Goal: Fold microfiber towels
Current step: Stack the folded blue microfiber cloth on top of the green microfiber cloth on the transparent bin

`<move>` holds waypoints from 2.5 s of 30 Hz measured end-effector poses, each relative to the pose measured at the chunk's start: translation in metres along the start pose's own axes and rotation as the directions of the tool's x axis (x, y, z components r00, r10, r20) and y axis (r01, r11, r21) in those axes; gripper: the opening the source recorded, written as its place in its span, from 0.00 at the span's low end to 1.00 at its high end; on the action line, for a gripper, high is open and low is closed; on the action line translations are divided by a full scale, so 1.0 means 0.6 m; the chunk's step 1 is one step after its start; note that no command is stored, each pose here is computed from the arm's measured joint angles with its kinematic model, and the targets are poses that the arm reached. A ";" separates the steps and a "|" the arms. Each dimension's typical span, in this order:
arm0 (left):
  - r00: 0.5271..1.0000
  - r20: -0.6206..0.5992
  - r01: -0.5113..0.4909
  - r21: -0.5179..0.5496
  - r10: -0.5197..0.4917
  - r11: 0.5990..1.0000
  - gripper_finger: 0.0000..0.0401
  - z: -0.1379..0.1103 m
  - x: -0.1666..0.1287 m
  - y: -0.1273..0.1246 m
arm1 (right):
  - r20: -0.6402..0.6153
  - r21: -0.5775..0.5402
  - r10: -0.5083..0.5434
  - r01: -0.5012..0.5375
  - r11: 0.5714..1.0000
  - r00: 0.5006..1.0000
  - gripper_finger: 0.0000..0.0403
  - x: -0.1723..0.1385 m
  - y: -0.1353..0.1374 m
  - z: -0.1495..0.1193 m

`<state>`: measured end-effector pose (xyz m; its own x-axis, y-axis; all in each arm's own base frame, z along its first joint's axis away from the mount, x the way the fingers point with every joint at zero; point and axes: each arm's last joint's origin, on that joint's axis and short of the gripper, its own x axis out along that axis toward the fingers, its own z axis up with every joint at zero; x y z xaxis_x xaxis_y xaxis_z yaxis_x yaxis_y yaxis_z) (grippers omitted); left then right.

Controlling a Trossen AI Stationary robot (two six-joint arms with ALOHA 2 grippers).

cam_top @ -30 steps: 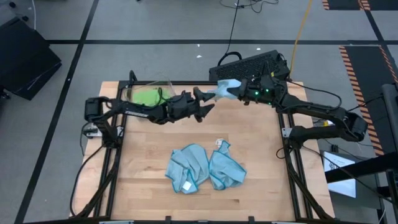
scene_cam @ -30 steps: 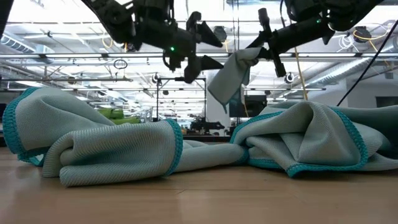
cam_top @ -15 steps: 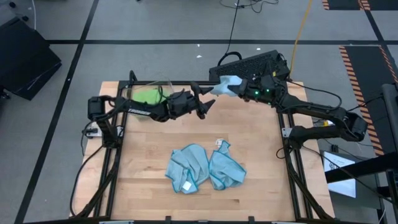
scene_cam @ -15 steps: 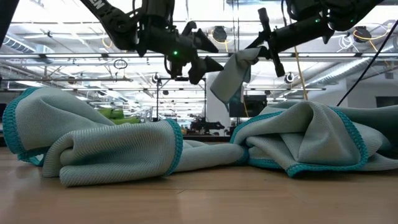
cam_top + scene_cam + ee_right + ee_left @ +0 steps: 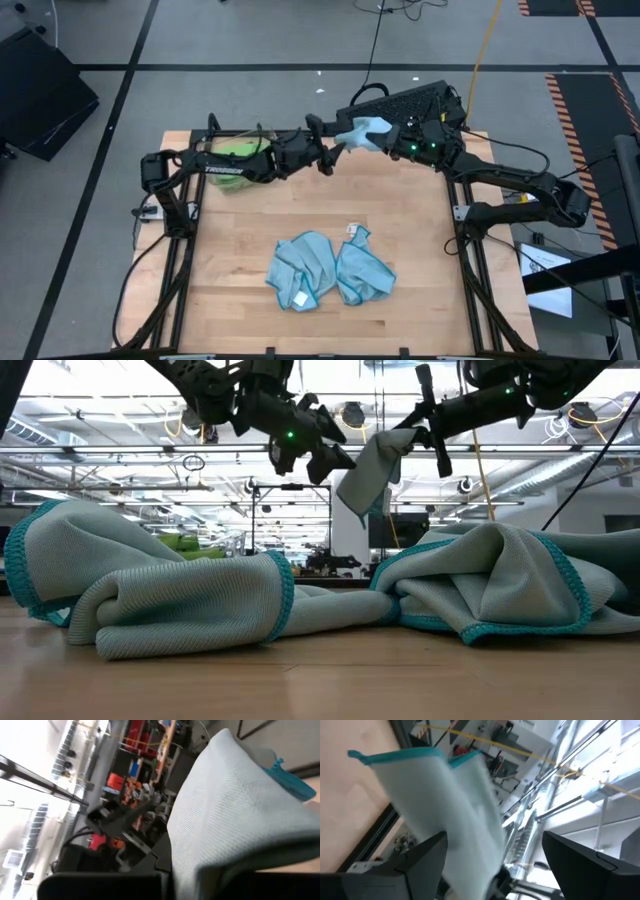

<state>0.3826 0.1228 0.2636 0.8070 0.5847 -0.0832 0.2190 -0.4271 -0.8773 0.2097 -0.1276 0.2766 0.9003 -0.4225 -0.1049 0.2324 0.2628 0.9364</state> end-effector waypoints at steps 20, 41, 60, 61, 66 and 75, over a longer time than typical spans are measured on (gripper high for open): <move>0.998 -0.010 0.061 -0.149 -0.063 0.987 0.82 -0.008 0.070 0.069 | 0.032 0.011 0.009 -0.010 1.000 0.999 0.04 0.001 0.003 -0.001; 0.990 0.020 0.139 0.015 -0.140 0.990 0.45 0.010 0.096 0.031 | 0.021 0.045 0.032 -0.032 0.998 0.999 0.06 0.001 0.006 0.000; 0.929 0.080 0.299 0.417 -0.362 0.858 0.03 0.039 0.080 -0.073 | -0.102 0.128 0.013 0.000 0.992 0.995 0.69 -0.007 -0.017 0.032; 0.926 0.110 0.275 0.461 -0.362 0.844 0.03 0.041 0.075 -0.083 | -0.113 0.129 0.016 -0.002 0.992 0.993 0.72 -0.009 -0.017 0.032; 0.900 0.264 0.097 0.654 -0.347 0.751 0.03 0.045 0.034 -0.143 | -0.147 0.135 0.007 0.013 0.991 0.989 0.78 -0.021 -0.016 0.036; 0.733 0.660 -0.394 0.612 -0.167 0.686 0.03 0.055 -0.074 -0.156 | -0.221 0.145 0.006 0.027 0.989 0.975 0.79 -0.032 -0.025 0.049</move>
<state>0.3082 0.1596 0.3337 0.1929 0.9548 -0.2263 -0.5032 -0.1017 -0.8582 0.1778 -0.1490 0.2744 0.9607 -0.2190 -0.1706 0.2006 0.1228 0.9720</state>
